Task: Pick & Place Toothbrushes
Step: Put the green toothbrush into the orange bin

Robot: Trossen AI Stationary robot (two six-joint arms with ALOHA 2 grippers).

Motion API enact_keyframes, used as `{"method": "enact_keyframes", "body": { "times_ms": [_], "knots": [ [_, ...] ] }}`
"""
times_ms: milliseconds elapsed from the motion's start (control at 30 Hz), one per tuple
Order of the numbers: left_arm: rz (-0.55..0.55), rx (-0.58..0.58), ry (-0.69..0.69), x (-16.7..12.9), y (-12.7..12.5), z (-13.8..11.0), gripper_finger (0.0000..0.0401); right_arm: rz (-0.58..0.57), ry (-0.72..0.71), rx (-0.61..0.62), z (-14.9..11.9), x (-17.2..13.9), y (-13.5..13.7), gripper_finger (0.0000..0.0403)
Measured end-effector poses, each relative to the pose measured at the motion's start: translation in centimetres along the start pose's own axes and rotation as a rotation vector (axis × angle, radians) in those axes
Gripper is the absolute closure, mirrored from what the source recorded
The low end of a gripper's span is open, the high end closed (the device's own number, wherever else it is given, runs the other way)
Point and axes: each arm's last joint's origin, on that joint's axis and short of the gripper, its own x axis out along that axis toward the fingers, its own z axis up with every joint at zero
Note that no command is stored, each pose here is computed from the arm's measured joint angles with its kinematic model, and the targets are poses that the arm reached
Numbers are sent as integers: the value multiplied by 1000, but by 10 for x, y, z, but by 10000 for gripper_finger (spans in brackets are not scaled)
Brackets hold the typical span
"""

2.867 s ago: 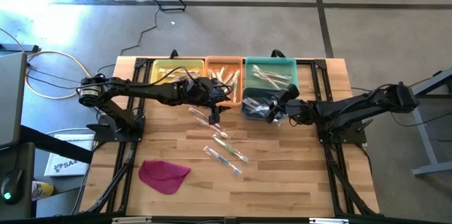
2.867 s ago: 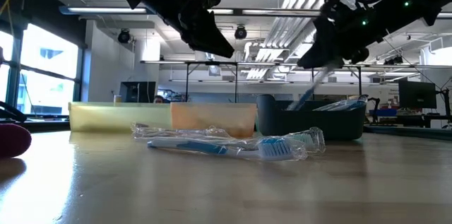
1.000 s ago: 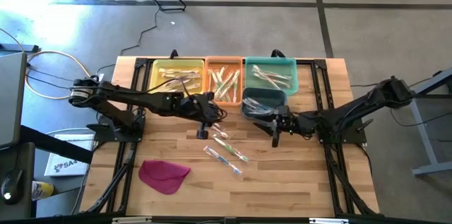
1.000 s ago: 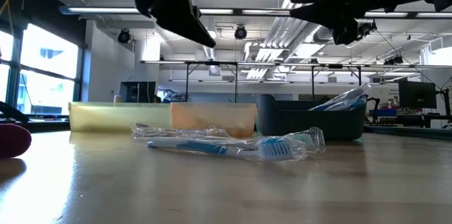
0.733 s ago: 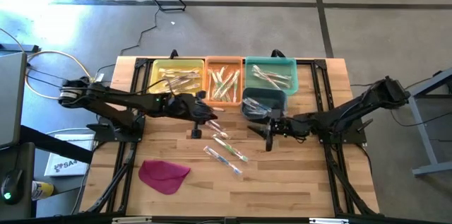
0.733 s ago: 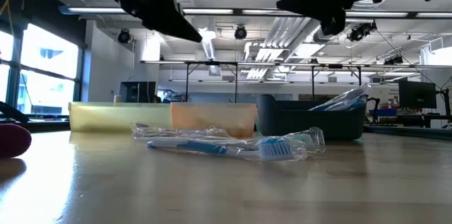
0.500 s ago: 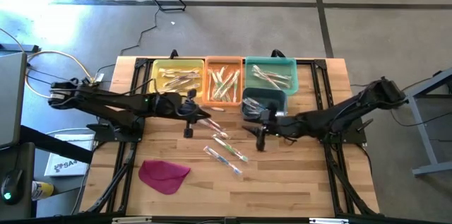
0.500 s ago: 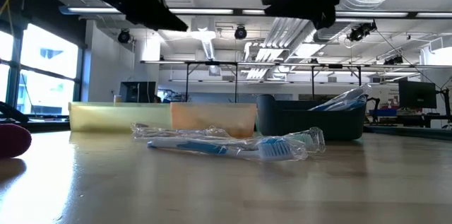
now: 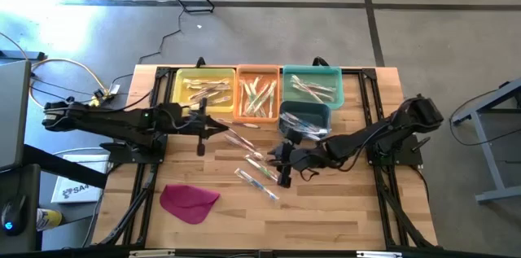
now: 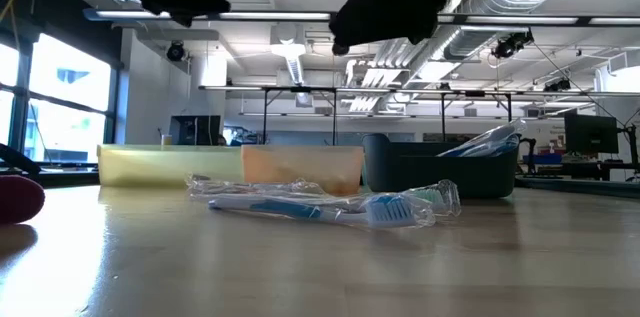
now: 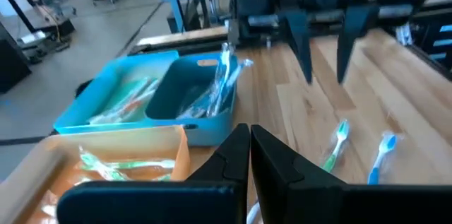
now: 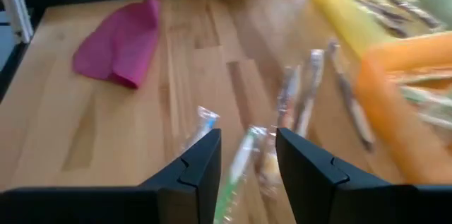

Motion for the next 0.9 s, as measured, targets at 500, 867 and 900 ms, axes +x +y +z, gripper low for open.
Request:
{"method": "enact_keyframes", "body": {
  "times_ms": [500,867,900],
  "knots": [
    [32,-90,-101,-37,5,7,391,75,253,5,-35,34,11,275],
    [32,-89,-93,-35,5,6,391,53,312,33,-59,58,14,275],
    [33,-89,-92,-35,5,6,391,52,313,36,-61,59,14,275]
  ]
}}
